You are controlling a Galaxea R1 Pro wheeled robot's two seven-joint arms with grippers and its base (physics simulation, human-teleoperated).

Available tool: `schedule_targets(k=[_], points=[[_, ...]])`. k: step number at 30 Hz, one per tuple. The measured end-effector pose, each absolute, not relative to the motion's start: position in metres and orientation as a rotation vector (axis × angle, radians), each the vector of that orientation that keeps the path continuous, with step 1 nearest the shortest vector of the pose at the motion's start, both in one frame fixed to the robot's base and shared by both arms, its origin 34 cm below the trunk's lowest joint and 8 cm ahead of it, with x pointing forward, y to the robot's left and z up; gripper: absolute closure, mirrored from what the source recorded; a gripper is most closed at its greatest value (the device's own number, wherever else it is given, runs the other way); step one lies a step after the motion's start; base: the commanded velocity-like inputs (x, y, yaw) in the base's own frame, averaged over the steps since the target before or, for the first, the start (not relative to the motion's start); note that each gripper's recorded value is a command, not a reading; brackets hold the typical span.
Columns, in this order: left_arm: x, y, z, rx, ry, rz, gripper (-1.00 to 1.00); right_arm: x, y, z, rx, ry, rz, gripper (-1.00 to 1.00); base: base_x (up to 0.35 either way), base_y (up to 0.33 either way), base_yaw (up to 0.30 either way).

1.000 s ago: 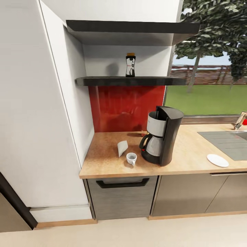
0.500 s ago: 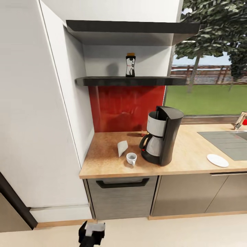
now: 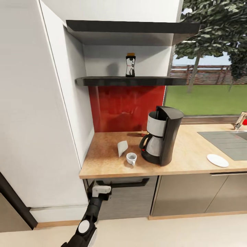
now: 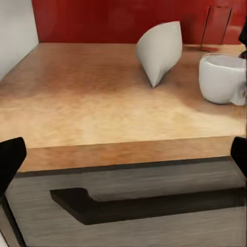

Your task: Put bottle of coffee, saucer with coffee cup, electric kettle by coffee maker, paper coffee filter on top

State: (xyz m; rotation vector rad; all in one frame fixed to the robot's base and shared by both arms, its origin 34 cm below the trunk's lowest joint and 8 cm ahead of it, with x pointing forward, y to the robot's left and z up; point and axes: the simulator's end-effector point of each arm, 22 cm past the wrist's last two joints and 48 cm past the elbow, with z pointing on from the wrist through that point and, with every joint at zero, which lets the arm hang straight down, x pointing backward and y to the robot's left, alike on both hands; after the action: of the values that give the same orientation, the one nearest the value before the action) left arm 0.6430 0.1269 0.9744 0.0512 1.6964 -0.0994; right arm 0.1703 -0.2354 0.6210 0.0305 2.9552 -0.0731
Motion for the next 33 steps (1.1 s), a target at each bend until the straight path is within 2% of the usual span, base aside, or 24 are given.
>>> schedule_targets(k=[14, 20, 33], points=[[0.731, 0.099, 1.076, 0.107, 1.661, -0.179, -1.0, 0.173, -0.235, 0.621, 0.038, 2.95, -0.072, -1.0, 0.0, 0.0, 0.0], [0.776, 0.065, 1.131, 0.303, 1.79, -0.343, -1.0, 0.19, -0.234, 0.624, 0.047, 2.913, -0.07, -1.0, 0.0, 0.0, 0.0], [0.804, 0.104, 1.126, 0.482, 1.956, -0.459, -1.0, 0.191, -0.241, 0.624, 0.044, 2.912, -0.086, -1.0, 0.0, 0.0, 0.0]])
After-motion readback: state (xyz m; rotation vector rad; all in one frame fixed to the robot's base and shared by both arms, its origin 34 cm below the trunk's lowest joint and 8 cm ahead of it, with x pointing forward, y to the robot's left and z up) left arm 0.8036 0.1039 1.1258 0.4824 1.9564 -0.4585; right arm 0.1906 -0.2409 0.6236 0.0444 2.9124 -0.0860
